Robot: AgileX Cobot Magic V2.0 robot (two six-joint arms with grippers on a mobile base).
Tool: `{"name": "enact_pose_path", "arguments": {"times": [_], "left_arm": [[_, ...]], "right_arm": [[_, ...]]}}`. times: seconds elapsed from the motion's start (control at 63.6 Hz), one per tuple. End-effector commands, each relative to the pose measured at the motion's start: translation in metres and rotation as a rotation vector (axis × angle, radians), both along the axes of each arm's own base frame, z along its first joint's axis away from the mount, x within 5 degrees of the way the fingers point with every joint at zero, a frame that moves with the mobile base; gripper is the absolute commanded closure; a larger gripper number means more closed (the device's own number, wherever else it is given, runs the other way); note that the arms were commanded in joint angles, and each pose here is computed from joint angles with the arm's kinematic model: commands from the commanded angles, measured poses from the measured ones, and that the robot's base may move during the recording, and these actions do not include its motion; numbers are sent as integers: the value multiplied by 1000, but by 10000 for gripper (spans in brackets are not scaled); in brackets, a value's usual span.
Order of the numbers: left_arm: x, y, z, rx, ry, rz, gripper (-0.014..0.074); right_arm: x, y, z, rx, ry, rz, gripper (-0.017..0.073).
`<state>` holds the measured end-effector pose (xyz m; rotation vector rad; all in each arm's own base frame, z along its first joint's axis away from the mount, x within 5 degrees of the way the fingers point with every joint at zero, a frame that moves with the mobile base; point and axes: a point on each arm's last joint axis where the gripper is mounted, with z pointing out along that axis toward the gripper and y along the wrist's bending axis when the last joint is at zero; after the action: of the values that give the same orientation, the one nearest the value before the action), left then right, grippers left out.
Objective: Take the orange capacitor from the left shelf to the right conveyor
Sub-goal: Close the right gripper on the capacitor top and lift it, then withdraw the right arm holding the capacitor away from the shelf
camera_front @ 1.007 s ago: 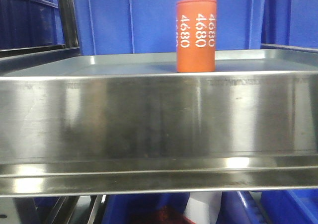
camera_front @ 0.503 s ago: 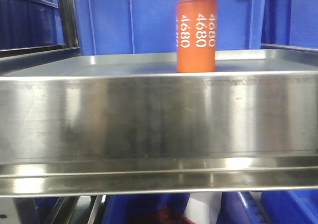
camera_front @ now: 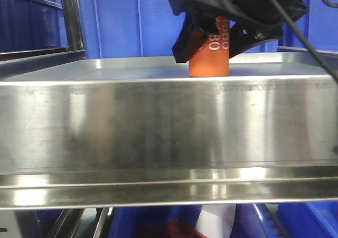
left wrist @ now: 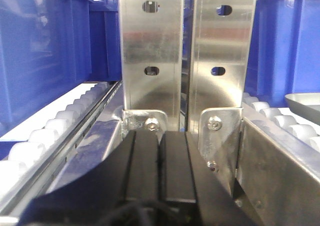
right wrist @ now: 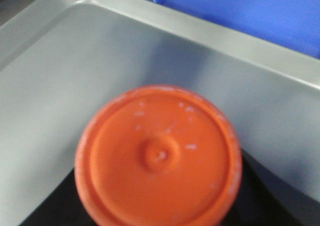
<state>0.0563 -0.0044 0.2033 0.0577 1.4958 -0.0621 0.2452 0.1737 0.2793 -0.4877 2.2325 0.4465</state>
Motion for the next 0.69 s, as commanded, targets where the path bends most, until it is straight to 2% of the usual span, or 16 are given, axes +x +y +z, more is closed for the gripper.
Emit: {"name": "enact_pose_path", "arguments": {"times": [0.0,0.063,0.173,0.409,0.519,0.676], "left_arm": [[0,0,10,-12,-81,-2,699],[0,0,10,-12,-81,-2,699],[0,0,10,-12,-81,-2,699],[0,0,10,-12,-81,-2,699],[0,0,10,-12,-81,-2,699],[0,0,10,-12,-81,-2,699]], "right_arm": [[-1,-3,27,62,-90,-8,466],[-7,-5,32,58,-88,1,519],[-23,-15,45,66,-105,8,505],[-82,-57,76,159,-252,9,505],[-110,-77,80,186,-322,12,505],[-150,-107,70,195,-398,14,505]]}}
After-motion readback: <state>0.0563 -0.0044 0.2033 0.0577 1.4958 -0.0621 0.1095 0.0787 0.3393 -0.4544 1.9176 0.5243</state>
